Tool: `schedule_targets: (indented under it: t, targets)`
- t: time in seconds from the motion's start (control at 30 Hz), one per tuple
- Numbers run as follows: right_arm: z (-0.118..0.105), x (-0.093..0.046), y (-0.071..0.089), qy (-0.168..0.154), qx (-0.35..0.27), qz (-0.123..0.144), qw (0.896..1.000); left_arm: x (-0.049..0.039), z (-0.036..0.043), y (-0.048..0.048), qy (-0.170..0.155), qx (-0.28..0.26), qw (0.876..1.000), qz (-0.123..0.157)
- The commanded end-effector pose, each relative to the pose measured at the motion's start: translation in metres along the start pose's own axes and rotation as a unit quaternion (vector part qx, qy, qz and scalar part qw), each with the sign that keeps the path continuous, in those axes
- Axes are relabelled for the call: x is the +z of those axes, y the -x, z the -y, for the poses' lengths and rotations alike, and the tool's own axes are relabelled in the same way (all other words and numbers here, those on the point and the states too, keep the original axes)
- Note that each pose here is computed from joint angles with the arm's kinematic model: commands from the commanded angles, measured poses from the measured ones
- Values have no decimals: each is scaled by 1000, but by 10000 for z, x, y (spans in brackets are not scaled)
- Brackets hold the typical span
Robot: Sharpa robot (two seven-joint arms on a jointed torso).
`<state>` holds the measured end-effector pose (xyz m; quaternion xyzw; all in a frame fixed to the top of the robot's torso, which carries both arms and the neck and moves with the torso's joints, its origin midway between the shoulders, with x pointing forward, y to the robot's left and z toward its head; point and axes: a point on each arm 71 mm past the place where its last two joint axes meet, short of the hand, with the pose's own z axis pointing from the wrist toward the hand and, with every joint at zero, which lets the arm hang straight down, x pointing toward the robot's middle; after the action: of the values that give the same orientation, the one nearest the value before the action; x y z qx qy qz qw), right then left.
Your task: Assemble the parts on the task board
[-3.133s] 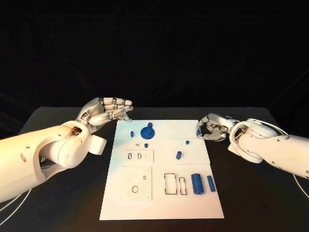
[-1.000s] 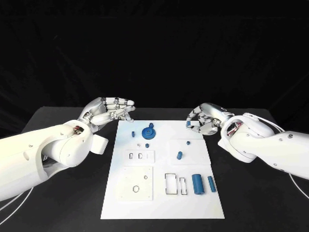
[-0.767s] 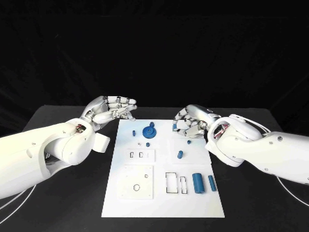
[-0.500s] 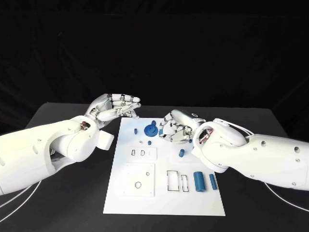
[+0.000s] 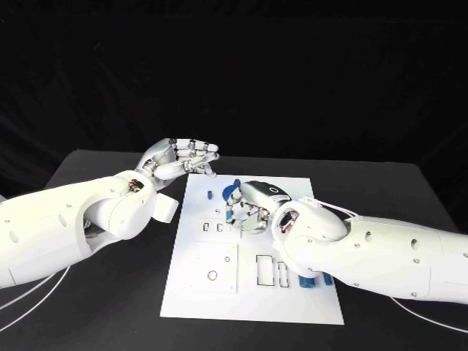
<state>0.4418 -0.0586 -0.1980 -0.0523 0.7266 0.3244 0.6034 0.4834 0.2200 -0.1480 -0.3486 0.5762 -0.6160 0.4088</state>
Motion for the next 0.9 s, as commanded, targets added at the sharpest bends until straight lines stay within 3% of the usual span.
schedule_targets:
  t: [0.03,0.47,0.9]
  targets:
    - [-23,3,-75,-1,-24,-4,1000,2,9,-24,-2,-1,1000,-6]
    - [-2,29,-278,-5,-36,-11,999,1,8,-20,-1,-1,1000,-7]
    - [14,43,-360,-9,-39,-21,999,-3,5,-9,0,-1,1000,-7]
